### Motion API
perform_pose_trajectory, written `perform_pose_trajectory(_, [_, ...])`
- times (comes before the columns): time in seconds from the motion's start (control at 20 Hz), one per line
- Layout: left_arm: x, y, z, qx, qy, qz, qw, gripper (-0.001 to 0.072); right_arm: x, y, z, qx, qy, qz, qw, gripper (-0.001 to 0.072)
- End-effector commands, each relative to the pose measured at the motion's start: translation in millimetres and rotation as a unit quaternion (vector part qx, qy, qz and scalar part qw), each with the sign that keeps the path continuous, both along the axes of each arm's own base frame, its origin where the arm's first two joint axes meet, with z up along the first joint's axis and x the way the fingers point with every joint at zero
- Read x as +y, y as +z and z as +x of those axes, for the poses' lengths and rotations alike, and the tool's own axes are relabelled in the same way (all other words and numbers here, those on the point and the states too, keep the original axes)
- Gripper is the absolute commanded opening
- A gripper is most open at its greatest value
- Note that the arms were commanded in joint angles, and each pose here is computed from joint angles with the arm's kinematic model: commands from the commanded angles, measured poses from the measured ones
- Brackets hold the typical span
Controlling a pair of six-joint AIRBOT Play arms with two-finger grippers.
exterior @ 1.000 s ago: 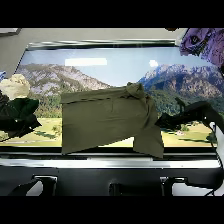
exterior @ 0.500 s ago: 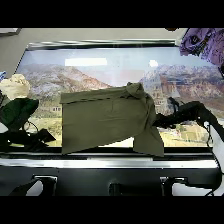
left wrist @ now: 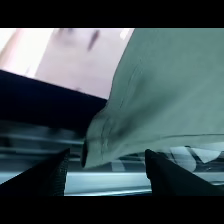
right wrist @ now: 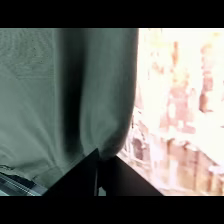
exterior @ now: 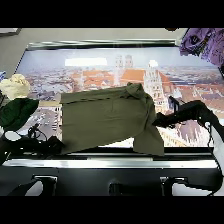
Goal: Fold the clothes and pants, and hang the long-sleeved shirts on hangers.
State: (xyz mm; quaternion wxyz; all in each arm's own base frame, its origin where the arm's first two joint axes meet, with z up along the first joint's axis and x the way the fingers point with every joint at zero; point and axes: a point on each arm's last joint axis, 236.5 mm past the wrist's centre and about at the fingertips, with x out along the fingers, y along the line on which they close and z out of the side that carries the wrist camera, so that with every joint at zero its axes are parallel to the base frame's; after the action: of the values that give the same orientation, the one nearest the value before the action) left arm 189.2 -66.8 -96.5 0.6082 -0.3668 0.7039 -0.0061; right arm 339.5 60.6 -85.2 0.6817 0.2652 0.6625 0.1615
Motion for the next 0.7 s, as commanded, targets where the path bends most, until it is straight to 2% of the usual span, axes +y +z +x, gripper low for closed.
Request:
perform_pose_trajectory(0.0, [-16.1,-18.4,-2.3,0.02,-0.019,-0.006,1.0,0.0545,2.9,5.6,-1.4,-0.001,0.002,0.006,1.0,0.0028])
perform_pose_trajectory(0.05, [-20.5,-23.5,-2.8,0.025,-0.026,-0.006,0.999,0.0518,2.8,7.8,-0.9,-0.004,0.001,0.005,1.0,0.0028])
perform_pose_trajectory(0.1, [-24.8,-25.8,0.5,0.024,-0.024,-0.009,0.999,0.0386,2.7,10.6,-0.2,-0.008,0.0,0.004,1.0,0.0028])
perform_pose_trajectory(0.15, [-28.7,-22.9,8.9,0.008,-0.025,-0.016,1.0,0.0139,2.6,14.6,0.8,-0.012,-0.003,0.004,1.0,0.0028])
perform_pose_trajectory(0.2, [-32.4,-14.5,22.4,-0.017,-0.025,-0.026,0.999,0.0016,4.1,21.1,3.5,-0.019,-0.008,0.007,1.0,0.0028])
perform_pose_trajectory(0.3, [-29.3,9.3,56.8,-0.065,-0.027,-0.024,0.997,0.0015,13.1,49.7,19.2,-0.066,-0.019,0.03,0.997,0.0027])
perform_pose_trajectory(0.45, [-11.8,86.1,139.3,-0.193,-0.035,0.011,0.98,0.0013,9.5,124.2,63.7,-0.175,-0.036,0.029,0.984,0.0026])
perform_pose_trajectory(0.55, [13.4,166.5,191.5,-0.288,-0.041,0.073,0.954,0.0013,4.4,204.3,90.1,-0.267,-0.032,0.015,0.963,0.0027])
perform_pose_trajectory(0.65, [35.1,268.0,223.9,-0.389,-0.043,0.136,0.91,0.0013,1.6,298.5,95.6,-0.365,-0.016,-0.013,0.931,0.0027])
